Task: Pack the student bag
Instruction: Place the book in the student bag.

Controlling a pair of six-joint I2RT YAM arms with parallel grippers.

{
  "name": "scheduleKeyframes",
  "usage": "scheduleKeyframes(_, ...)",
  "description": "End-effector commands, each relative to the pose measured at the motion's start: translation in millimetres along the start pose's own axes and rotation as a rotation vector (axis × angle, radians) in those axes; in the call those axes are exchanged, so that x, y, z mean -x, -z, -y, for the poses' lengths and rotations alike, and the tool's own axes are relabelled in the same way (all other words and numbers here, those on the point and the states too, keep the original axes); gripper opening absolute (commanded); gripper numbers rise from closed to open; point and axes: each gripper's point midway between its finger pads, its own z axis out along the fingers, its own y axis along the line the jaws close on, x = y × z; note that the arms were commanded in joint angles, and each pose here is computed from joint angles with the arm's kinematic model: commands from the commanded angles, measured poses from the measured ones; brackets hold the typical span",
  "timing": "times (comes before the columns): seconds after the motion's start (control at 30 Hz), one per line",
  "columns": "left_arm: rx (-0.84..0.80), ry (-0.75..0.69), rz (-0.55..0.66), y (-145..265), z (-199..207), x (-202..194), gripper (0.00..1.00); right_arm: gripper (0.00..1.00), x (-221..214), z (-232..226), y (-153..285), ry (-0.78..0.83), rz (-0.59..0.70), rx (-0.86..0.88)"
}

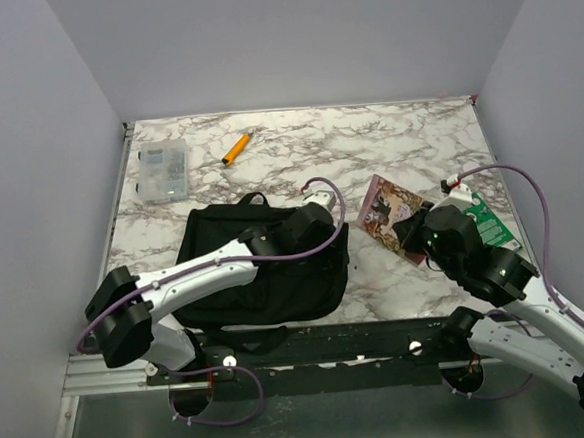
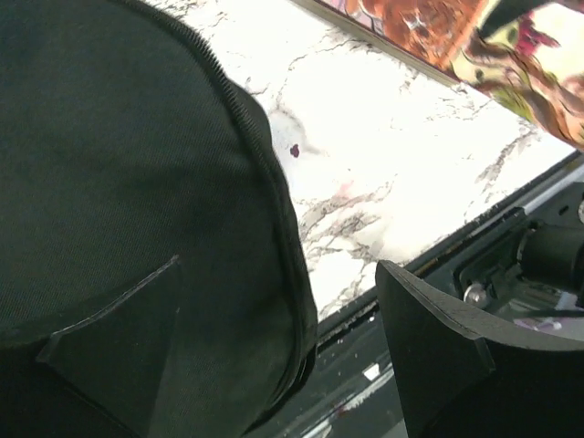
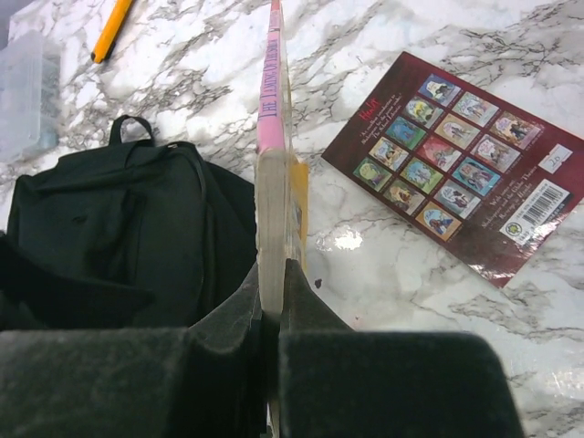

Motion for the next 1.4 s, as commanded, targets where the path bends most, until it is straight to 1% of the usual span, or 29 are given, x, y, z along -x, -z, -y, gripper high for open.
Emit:
scheduleKeyframes(0.0, 0.085, -0.072, -0.044, -18, 0, 0, 0.87, 0.00, -10, 14, 8, 0.007, -0.031, -0.023)
scheduleKeyframes(0.1, 0.160, -0.106, -0.057, -29, -8, -1, 0.84, 0.00, -8, 9, 12, -0.012, -0.029, 0.013)
scheduleKeyframes(0.27, 0.316, -0.150, -0.107, -38, -39, -11, 0.67, 0.00, -12, 7, 13, -0.026, -0.042, 0.028)
scheduleKeyframes(0.33, 0.334, -0.156, -0.100, -32, -43, -11, 0.54, 0.00, -14, 5, 13, -0.029, -0.052, 0.036)
scheduleKeyframes(0.4, 0.340, -0.153, -0.066, -24, -46, -5, 0.42, 0.00, -17, 3, 13, -0.029, -0.068, 0.049)
scheduleKeyframes(0.43, 0.344, -0.155, -0.044, -18, -47, 0, 0.33, 0.00, -19, 2, 14, -0.029, -0.078, 0.057)
scheduleKeyframes(0.5, 0.351, -0.168, -0.007, -8, -51, 9, 0.20, 0.00, -26, -4, 16, -0.013, -0.117, 0.093)
scheduleKeyframes(0.57, 0.340, -0.155, 0.022, 3, -54, 19, 0.12, 0.00, -33, -10, 21, -0.004, -0.169, 0.128)
scheduleKeyframes(0.7, 0.292, -0.138, 0.101, 31, -58, 36, 0.02, 0.00, -39, -26, 41, -0.004, -0.273, 0.211)
scheduleKeyframes(0.73, 0.284, -0.135, 0.125, 39, -59, 41, 0.00, 0.00, -36, -32, 48, -0.007, -0.288, 0.236)
scheduleKeyframes(0.87, 0.247, -0.144, 0.221, 69, -63, 57, 0.00, 0.00, -32, -57, 65, -0.058, -0.354, 0.328)
scheduleKeyframes(0.93, 0.226, -0.141, 0.282, 85, -65, 65, 0.00, 0.00, -37, -75, 73, -0.073, -0.420, 0.408)
scheduleKeyframes(1.07, 0.171, -0.101, 0.390, 110, -70, 76, 0.00, 0.00, -49, -106, 76, -0.121, -0.508, 0.554)
scheduleKeyframes(1.17, 0.111, -0.079, 0.443, 123, -67, 82, 0.00, 0.00, -53, -120, 70, -0.147, -0.525, 0.615)
scheduleKeyframes(1.27, 0.074, -0.062, 0.468, 131, -64, 85, 0.00, 0.00, -70, -121, 52, -0.162, -0.558, 0.598)
scheduleKeyframes(1.37, 0.030, -0.050, 0.484, 137, -58, 89, 0.00, 0.00, -101, -128, 34, -0.210, -0.662, 0.616)
